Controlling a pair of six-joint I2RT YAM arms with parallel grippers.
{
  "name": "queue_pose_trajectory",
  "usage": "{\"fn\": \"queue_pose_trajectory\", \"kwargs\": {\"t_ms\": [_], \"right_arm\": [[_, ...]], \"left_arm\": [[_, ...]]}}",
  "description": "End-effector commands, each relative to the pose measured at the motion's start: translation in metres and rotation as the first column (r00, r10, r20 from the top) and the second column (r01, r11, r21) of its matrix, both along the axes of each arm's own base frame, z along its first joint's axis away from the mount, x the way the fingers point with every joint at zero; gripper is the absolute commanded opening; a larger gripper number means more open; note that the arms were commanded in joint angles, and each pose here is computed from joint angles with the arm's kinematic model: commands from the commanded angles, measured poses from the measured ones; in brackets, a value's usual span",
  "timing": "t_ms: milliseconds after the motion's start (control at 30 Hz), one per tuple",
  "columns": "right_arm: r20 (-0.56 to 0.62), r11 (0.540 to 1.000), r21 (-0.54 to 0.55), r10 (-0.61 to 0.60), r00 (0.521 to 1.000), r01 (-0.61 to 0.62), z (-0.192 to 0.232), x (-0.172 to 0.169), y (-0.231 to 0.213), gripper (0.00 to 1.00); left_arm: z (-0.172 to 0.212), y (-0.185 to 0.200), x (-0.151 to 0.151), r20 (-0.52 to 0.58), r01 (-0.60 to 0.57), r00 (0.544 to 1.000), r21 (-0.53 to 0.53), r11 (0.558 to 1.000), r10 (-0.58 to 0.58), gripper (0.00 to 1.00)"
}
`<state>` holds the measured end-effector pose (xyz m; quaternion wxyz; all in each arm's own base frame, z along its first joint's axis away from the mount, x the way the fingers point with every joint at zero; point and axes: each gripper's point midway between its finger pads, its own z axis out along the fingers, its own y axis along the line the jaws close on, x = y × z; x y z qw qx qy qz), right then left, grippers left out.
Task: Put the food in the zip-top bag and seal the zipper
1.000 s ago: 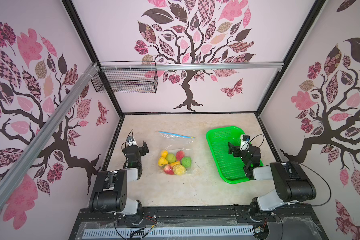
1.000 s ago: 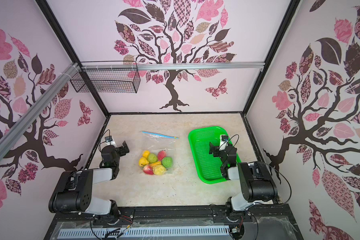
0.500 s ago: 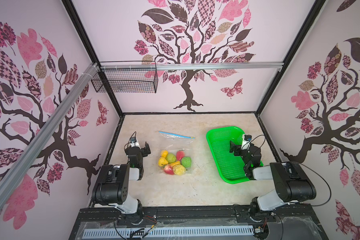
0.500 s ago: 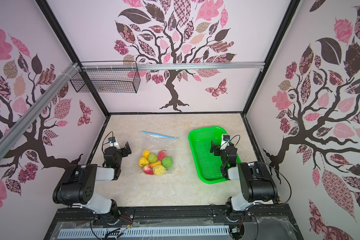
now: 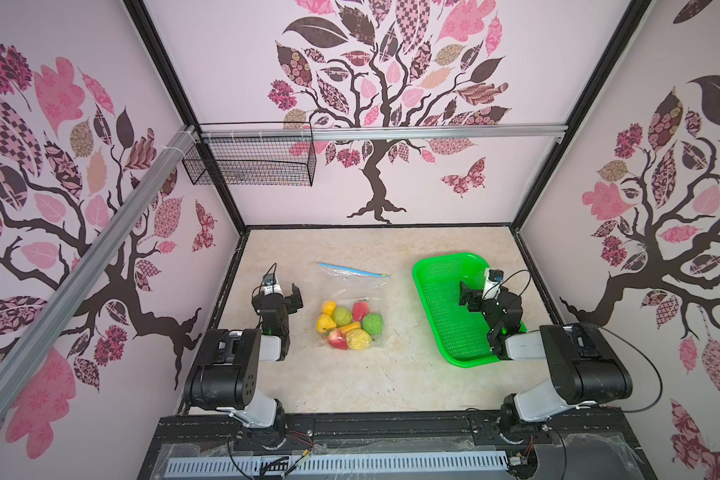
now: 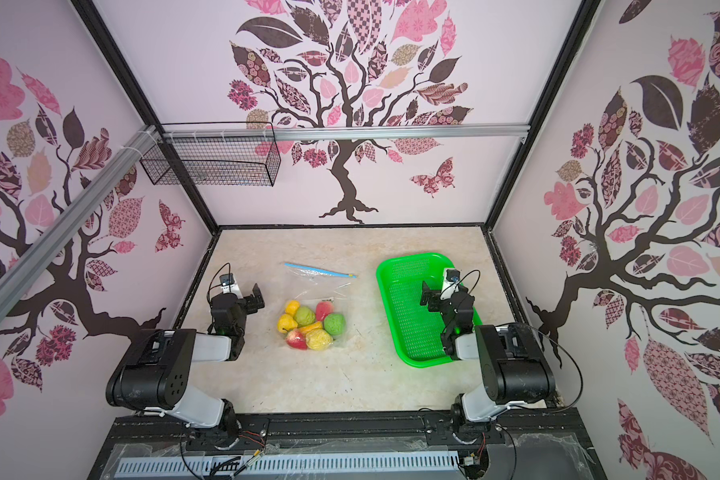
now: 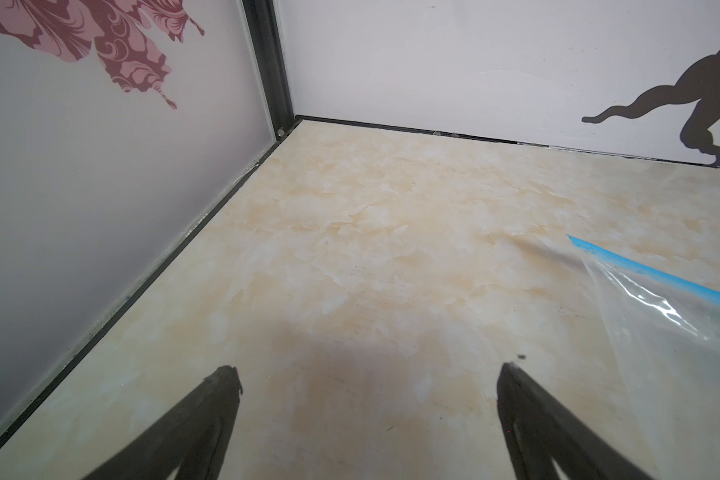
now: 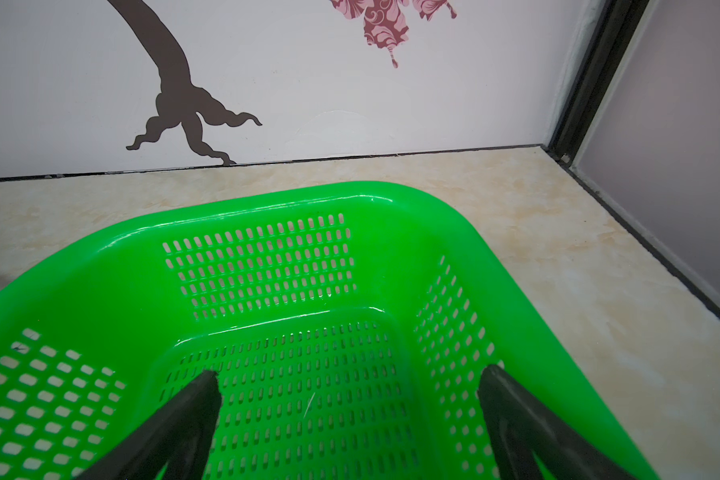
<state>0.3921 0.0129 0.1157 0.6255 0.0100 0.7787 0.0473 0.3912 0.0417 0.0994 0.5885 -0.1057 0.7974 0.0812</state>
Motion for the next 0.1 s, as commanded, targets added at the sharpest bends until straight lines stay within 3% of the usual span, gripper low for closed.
{"fn": "queue_pose_trajectory", "kwargs": {"t_ms": [0, 67], "right_arm": [[-0.002, 1.0, 0.001, -0.017, 1.0, 0.017, -0.003, -0.001, -0.0038, 1.0], [-0.001, 1.0, 0.002, -0.015, 1.0, 0.015, -0.0029, -0.0014, -0.0033, 1.0]], "left_arm": [[0.003, 0.0009, 0.0023, 0.007, -0.004, 1.0, 0.013, 1.0, 0.004, 0.99], [0.0036, 0.0004, 0.003, 0.008, -0.003, 1.0, 0.011, 1.0, 0.003, 0.98]]}}
